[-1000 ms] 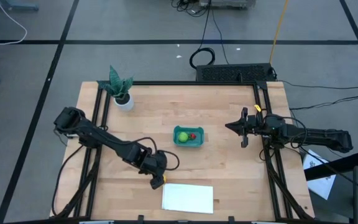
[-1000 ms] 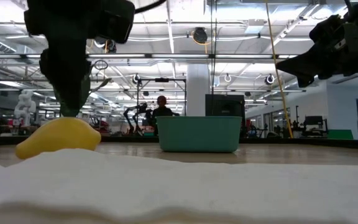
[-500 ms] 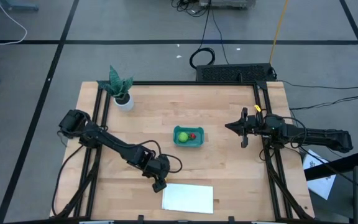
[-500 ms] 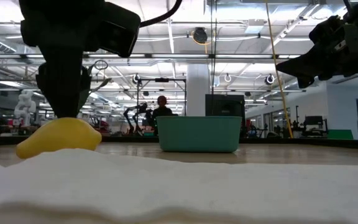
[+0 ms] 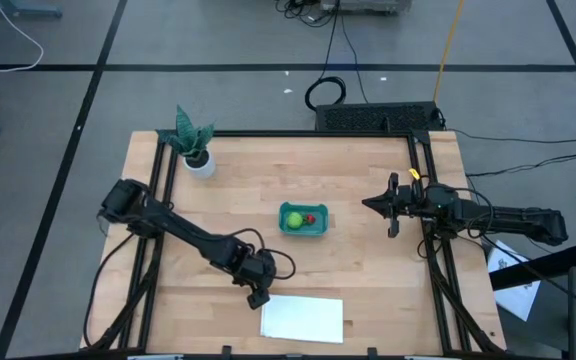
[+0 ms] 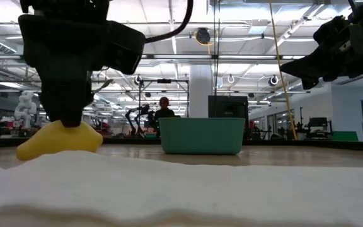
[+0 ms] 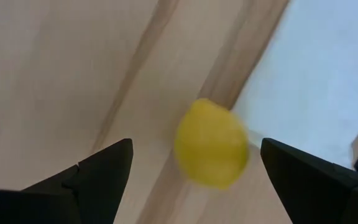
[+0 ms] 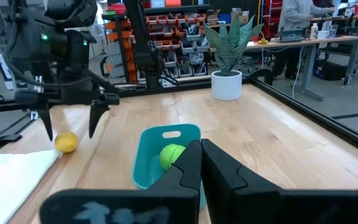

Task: Pick and placing Produce into tupperware
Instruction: Put the yellow lemon into the green bin

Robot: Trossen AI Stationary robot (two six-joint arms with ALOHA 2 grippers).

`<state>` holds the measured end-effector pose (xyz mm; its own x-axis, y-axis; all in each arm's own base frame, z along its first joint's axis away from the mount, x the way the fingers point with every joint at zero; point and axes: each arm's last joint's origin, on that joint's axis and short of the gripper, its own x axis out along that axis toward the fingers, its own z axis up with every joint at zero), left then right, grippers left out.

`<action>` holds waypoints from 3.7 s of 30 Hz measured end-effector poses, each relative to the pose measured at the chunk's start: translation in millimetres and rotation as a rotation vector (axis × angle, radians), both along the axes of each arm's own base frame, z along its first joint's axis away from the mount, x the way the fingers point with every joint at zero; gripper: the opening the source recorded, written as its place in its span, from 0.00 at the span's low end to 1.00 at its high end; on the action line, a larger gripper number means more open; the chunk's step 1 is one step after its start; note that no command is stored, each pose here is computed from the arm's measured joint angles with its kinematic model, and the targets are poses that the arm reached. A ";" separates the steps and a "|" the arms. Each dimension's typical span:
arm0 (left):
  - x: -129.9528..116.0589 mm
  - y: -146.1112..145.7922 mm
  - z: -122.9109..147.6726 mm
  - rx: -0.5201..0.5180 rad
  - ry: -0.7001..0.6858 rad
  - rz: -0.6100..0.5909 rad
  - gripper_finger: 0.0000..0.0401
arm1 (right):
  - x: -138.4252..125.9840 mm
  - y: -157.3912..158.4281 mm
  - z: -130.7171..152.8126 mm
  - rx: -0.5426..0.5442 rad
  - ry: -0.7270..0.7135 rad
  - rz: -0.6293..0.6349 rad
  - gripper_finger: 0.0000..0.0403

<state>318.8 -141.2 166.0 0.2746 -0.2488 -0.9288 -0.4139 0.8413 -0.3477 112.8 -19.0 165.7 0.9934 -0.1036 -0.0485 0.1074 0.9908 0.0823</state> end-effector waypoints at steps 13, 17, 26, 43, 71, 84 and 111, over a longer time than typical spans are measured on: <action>5.8 -3.7 -18.1 -0.019 0.031 -0.025 0.90 | 0.2 0.0 -0.1 0.008 0.001 0.000 0.00; 6.2 -3.0 -18.1 -0.009 0.024 -0.031 0.90 | 0.3 -0.1 -0.4 0.008 0.003 -0.001 0.00; 6.0 -2.8 -18.8 -0.001 0.021 -0.053 0.85 | 0.4 -0.1 -0.6 0.009 0.005 -0.001 0.00; 8.2 2.9 -19.1 -0.032 0.032 -0.068 0.46 | 0.4 -0.1 -0.6 0.008 0.005 -0.001 0.00; -1.8 37.1 47.3 0.020 -0.186 -0.187 0.50 | 0.4 -0.1 -0.6 0.015 0.005 -0.001 0.00; -38.2 80.1 113.3 0.176 -0.350 -0.181 0.53 | 0.8 -0.2 -1.3 0.010 0.013 -0.001 0.00; -84.4 142.1 175.4 0.498 -0.637 -0.347 0.53 | 1.2 -0.3 -3.1 0.011 0.031 -0.002 0.00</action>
